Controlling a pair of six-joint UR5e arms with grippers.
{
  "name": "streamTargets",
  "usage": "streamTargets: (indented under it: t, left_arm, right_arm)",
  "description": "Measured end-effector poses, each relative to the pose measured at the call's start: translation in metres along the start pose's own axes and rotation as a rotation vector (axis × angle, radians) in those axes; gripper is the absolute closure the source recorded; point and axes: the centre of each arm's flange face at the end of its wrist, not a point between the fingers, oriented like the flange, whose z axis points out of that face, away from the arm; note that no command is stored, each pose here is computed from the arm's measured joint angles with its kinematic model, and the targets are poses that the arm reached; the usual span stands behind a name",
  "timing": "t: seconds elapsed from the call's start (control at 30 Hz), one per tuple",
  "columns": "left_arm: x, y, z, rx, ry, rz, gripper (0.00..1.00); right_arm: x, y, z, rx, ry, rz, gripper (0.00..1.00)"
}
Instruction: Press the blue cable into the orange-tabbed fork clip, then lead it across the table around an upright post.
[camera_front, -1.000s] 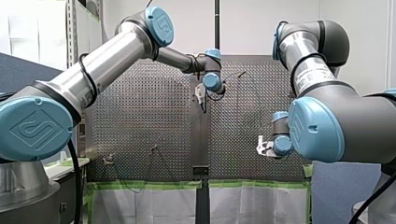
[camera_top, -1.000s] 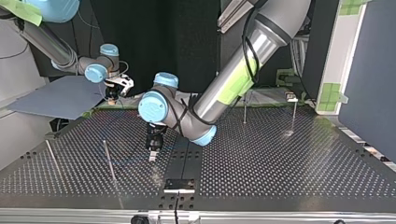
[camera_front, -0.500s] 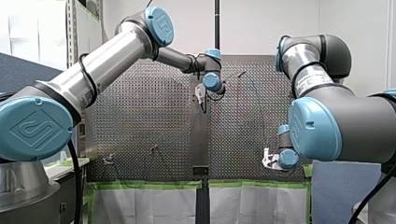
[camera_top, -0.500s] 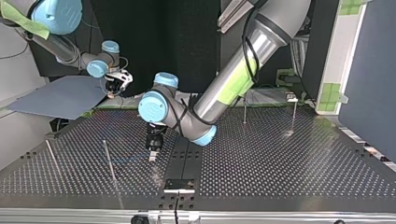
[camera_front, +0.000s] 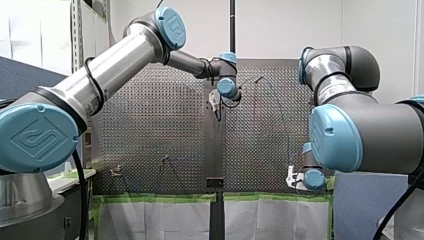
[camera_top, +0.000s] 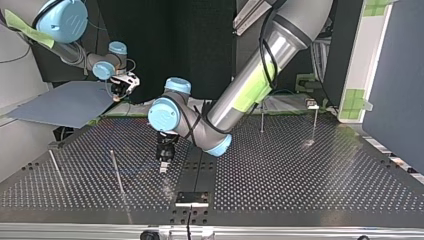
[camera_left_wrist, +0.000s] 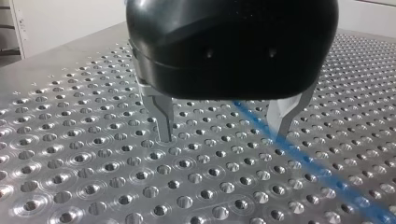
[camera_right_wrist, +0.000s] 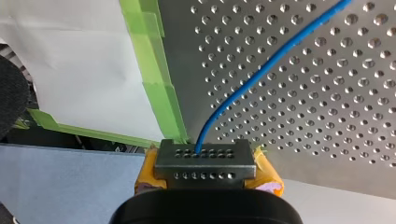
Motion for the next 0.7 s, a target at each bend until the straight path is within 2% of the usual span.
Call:
streamTargets:
  t: [0.33, 0.7]
  left_arm:
    - [0.001, -0.003, -0.002, 0.000, 0.001, -0.019, 0.00]
    - [0.001, -0.005, -0.005, -0.003, 0.011, -0.039, 0.00]
  right_arm:
    - [-0.003, 0.002, 0.005, 0.005, 0.032, 0.005, 1.00]
    - [-0.016, 0.008, 0.013, 0.004, 0.063, 0.026, 1.00]
